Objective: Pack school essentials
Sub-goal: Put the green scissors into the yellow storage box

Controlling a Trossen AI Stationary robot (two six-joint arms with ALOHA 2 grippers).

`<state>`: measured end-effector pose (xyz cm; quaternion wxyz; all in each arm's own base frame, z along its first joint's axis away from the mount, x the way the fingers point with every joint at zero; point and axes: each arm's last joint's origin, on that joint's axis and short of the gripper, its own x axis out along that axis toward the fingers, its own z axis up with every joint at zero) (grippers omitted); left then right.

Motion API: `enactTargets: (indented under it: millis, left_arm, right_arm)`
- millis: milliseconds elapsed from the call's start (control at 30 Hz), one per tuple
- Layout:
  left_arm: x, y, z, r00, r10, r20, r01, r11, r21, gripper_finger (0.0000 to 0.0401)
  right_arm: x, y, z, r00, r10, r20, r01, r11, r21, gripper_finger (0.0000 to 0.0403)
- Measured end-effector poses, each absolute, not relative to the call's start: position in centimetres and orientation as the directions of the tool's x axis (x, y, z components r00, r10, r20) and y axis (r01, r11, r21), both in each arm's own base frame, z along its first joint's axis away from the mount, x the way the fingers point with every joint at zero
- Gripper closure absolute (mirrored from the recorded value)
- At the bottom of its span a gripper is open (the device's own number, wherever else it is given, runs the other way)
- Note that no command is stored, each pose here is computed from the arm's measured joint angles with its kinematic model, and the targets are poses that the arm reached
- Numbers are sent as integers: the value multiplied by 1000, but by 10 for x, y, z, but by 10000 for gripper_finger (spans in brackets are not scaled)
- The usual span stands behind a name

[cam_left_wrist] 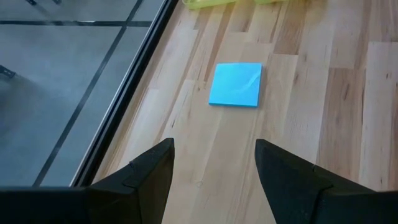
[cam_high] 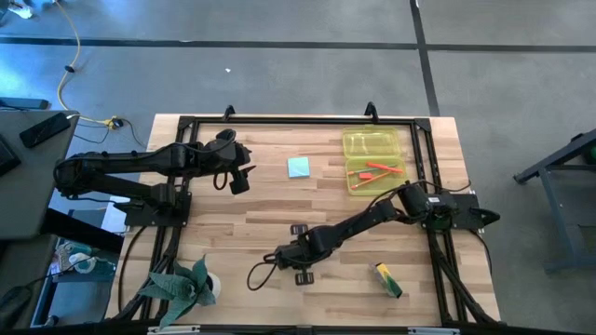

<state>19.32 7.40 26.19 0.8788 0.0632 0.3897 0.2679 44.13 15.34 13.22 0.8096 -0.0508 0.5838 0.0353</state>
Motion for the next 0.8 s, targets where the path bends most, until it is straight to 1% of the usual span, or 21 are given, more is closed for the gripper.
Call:
enactTargets:
  millis: [100, 533, 667, 800]
  left_arm:
    - [193, 74, 262, 553, 520, -651, -422, 848, 320, 188]
    - [193, 74, 262, 551, 520, -652, -421, 849, 320, 188]
    - [192, 74, 261, 544, 517, -661, -417, 850, 322, 188]
    - [191, 73, 260, 534, 514, -671, -413, 851, 324, 188]
  right_arm:
    - [441, 153, 132, 311, -12, -950, -114, 992, -50, 345]
    - [439, 151, 136, 301, -34, -953, -153, 985, -83, 343]
    - [436, 150, 143, 301, -59, -952, -153, 982, -109, 343]
    - [432, 147, 149, 301, -126, -945, -140, 975, -175, 342]
